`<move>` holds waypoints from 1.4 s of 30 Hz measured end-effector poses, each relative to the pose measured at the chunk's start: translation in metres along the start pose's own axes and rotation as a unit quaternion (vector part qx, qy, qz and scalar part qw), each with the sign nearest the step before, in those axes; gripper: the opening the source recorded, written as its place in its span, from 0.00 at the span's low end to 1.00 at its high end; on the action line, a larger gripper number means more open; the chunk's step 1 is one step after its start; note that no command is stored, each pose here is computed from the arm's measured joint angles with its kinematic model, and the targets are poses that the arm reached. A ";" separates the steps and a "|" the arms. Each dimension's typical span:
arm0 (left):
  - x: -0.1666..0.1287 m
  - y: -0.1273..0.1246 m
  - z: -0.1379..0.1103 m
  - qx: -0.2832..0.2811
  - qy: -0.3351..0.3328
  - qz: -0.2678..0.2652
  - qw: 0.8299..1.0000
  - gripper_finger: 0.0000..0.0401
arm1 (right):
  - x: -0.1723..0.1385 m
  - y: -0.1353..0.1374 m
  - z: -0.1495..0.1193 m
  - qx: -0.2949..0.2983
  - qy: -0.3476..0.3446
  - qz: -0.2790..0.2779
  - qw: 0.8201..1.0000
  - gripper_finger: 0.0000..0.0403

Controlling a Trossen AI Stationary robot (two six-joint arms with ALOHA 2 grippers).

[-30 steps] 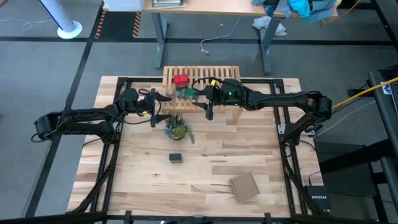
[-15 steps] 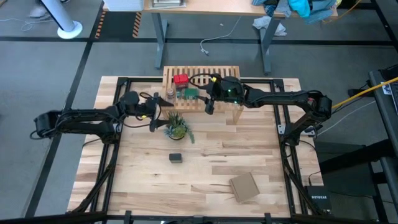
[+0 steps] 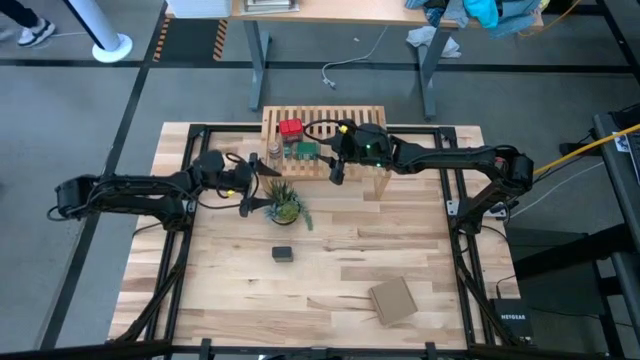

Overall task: Shelf spices
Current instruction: Put the green seasoning bottle on the shelf

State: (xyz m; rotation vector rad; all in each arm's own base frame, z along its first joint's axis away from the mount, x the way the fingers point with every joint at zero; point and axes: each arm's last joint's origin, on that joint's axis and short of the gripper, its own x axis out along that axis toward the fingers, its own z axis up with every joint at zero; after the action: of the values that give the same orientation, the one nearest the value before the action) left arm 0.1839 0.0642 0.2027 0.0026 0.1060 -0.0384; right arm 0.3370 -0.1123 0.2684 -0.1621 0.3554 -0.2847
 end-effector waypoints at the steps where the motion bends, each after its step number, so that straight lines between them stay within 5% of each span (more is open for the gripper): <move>1: 0.000 -0.001 0.000 0.000 0.000 -0.003 1.000 0.98 | 0.000 0.000 0.000 0.000 0.002 -0.005 1.000 0.50; 16: 0.005 -0.014 -0.001 0.011 0.008 -0.039 0.999 0.98 | 0.002 -0.001 0.002 0.001 0.010 0.000 1.000 0.50; 29: 0.005 -0.014 -0.002 0.021 0.010 -0.039 0.999 0.98 | -0.023 -0.020 0.082 0.003 0.072 0.023 0.997 0.50; 42: 0.005 -0.015 -0.003 0.037 0.020 -0.041 0.998 0.98 | 0.012 -0.015 0.057 0.004 0.149 0.040 0.988 0.50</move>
State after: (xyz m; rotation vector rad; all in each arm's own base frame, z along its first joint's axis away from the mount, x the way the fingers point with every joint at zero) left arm 0.1880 0.0495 0.1988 0.0732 0.1439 -0.1237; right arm 0.3655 -0.1238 0.3206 -0.0963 0.6555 -0.2300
